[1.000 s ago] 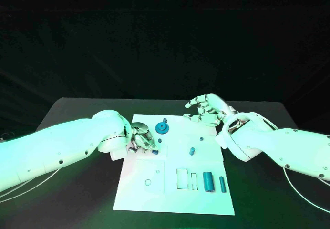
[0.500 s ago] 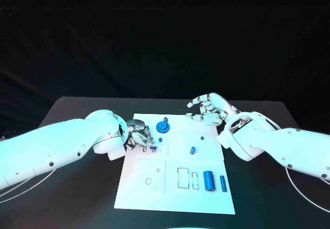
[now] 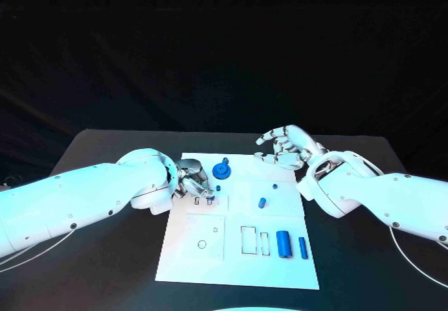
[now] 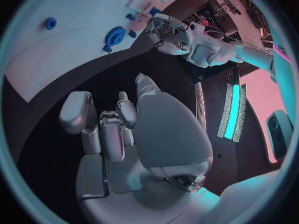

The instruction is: Assemble the parts on the task board

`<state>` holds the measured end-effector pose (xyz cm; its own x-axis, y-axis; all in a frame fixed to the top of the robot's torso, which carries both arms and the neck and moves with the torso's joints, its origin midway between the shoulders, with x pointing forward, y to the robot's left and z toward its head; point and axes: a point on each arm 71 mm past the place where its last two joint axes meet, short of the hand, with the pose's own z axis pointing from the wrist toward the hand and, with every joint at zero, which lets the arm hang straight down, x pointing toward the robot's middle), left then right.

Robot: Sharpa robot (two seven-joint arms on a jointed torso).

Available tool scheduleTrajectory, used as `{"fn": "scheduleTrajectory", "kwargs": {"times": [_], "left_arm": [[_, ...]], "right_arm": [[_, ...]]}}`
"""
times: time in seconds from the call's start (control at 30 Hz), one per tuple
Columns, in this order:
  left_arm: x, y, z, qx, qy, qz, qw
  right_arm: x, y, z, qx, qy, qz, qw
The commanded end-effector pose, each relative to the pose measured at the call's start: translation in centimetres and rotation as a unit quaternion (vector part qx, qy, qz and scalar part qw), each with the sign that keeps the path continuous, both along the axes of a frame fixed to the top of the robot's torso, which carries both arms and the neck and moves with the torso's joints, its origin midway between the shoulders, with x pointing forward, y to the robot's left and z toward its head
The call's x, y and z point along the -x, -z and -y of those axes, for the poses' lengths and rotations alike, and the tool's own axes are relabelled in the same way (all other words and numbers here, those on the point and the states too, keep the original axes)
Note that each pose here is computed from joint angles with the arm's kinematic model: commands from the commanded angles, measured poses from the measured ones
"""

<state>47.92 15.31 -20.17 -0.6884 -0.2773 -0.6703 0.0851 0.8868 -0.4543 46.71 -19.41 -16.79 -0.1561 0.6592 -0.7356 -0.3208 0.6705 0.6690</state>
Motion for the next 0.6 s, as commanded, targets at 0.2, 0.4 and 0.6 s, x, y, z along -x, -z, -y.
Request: {"fn": "scheduleTrajectory", "kwargs": {"times": [0.2,0.4,0.6], "left_arm": [[-0.14,0.23,0.35,-0.050,0.022,0.020,0.998],[-0.18,0.49,0.53,-0.059,0.027,0.015,0.998],[-0.26,0.61,0.52,-0.059,0.026,0.010,0.998]], "right_arm": [[0.07,-0.03,-0.05,-0.002,-0.001,0.003,1.000],[0.08,-0.02,-0.05,-0.002,0.000,0.004,1.000],[0.09,-0.01,-0.06,-0.003,0.000,0.004,1.000]]}}
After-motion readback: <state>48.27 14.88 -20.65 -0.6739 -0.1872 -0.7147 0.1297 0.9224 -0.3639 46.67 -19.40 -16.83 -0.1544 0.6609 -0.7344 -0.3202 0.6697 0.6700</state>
